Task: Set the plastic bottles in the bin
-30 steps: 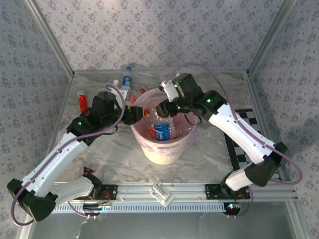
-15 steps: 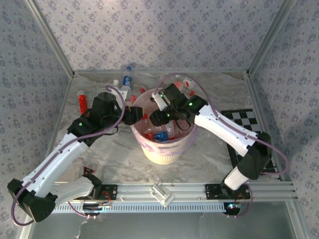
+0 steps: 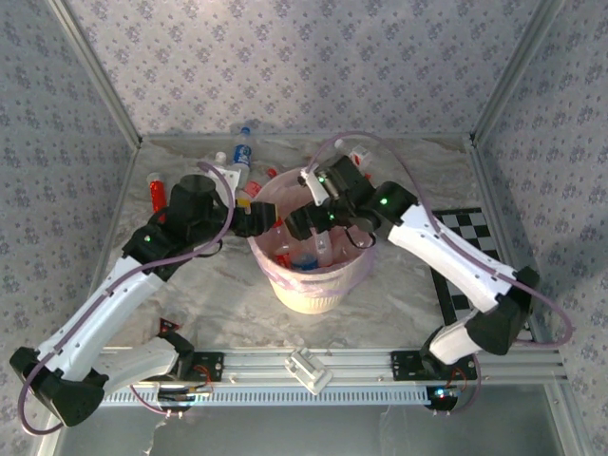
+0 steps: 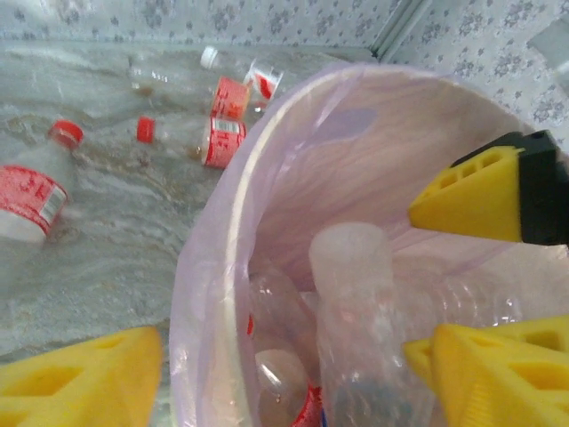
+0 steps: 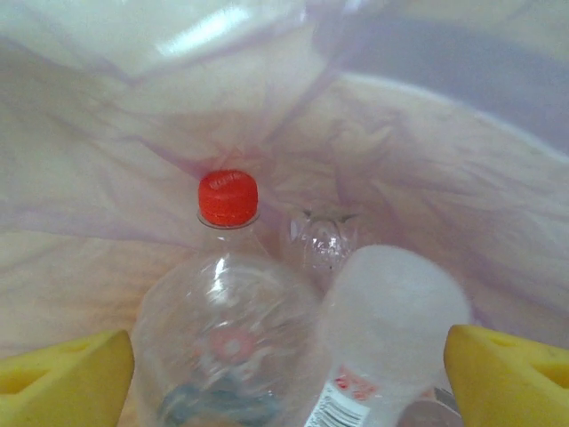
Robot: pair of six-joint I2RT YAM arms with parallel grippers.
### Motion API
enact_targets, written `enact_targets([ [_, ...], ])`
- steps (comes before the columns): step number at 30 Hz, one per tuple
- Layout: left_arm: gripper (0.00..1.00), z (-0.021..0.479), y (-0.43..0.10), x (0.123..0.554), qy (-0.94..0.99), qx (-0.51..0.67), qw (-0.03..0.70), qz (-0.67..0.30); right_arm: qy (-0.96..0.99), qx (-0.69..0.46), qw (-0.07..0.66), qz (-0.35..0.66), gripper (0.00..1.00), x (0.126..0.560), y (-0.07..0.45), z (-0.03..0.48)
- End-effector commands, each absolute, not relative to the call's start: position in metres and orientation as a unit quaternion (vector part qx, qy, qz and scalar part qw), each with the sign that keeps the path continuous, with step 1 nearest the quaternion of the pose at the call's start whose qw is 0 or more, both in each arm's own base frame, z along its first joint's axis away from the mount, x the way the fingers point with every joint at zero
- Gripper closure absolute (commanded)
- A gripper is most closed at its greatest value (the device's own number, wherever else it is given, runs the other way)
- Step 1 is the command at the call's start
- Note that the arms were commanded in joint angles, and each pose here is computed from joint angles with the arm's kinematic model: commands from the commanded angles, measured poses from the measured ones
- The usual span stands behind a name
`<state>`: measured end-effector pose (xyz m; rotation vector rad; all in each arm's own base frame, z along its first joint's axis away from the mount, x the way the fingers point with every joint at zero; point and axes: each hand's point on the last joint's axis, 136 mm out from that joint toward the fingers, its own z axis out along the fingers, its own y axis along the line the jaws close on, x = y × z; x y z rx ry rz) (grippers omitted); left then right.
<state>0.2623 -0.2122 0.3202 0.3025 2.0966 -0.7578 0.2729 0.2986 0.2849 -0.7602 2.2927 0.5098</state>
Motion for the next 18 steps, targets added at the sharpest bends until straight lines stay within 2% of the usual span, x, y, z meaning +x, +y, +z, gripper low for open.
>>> enact_targets([
  [1, 0.13, 0.377, -0.204, 0.263, 0.804, 0.14, 0.492, -0.302, 0.864, -0.271, 0.375, 0.199, 0.06, 0.268, 0.28, 0.327],
  [6, 0.06, 0.415, -0.182, 0.269, 0.791, 0.147, 0.536, -0.257, 0.847, -0.249, 0.412, 0.224, 0.06, 0.257, 0.263, 0.364],
  [10, 0.04, 0.415, -0.147, 0.287, 0.801, 0.106, 0.549, -0.211, 0.84, -0.208, 0.443, 0.232, 0.06, 0.245, 0.229, 0.391],
  [14, 0.04, 0.379, -0.113, 0.317, 0.831, 0.045, 0.523, -0.186, 0.836, -0.169, 0.461, 0.246, 0.06, 0.239, 0.195, 0.401],
  [18, 0.02, 0.312, -0.084, 0.362, 0.87, -0.011, 0.46, -0.18, 0.846, -0.118, 0.453, 0.255, 0.03, 0.239, 0.165, 0.393],
])
